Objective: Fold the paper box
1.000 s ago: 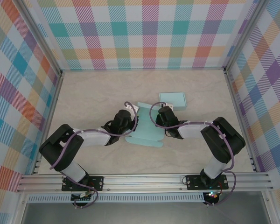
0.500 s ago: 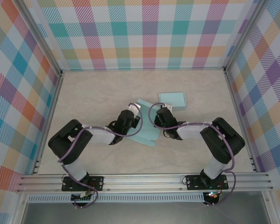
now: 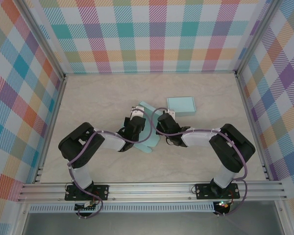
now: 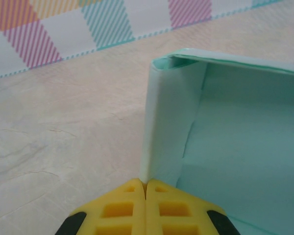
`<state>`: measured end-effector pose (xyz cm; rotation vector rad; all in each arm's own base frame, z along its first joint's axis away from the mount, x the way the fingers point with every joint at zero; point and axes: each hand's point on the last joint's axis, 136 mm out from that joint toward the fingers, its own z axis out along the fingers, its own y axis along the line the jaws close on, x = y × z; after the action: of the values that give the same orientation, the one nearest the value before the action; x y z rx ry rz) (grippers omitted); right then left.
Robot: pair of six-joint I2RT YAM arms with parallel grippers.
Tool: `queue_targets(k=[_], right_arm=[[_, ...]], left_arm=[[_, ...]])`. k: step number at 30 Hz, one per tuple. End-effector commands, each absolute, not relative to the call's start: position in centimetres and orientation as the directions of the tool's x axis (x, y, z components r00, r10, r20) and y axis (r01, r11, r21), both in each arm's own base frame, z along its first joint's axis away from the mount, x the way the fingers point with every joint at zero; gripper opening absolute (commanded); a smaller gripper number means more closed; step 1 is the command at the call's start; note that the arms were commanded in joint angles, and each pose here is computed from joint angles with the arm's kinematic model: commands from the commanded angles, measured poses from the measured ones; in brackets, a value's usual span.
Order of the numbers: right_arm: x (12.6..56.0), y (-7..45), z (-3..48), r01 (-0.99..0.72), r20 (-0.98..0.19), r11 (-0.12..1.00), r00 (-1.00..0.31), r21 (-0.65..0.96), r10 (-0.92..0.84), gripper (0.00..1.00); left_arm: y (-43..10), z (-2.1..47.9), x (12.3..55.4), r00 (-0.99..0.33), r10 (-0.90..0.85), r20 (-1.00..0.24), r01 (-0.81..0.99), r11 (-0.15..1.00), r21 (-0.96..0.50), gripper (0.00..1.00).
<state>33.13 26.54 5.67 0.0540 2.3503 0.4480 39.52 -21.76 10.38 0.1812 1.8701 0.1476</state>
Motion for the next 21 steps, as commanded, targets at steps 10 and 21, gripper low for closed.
queue_targets(k=[10, 21], right_arm=[[28.7, 32.2, 4.2, -0.250, -0.572, 0.888, -0.820, 0.385, 0.017, 0.00], [28.9, 33.3, 4.3, -0.250, -0.569, 0.899, -0.822, 0.359, -0.001, 0.00]], left_arm=[[-17.4, 13.6, 40.5, -0.221, -0.078, -0.972, -0.313, 0.950, -0.005, 0.00], [-19.3, 13.4, 40.6, -0.302, -0.120, -0.946, -0.042, 0.993, -0.112, 0.00]])
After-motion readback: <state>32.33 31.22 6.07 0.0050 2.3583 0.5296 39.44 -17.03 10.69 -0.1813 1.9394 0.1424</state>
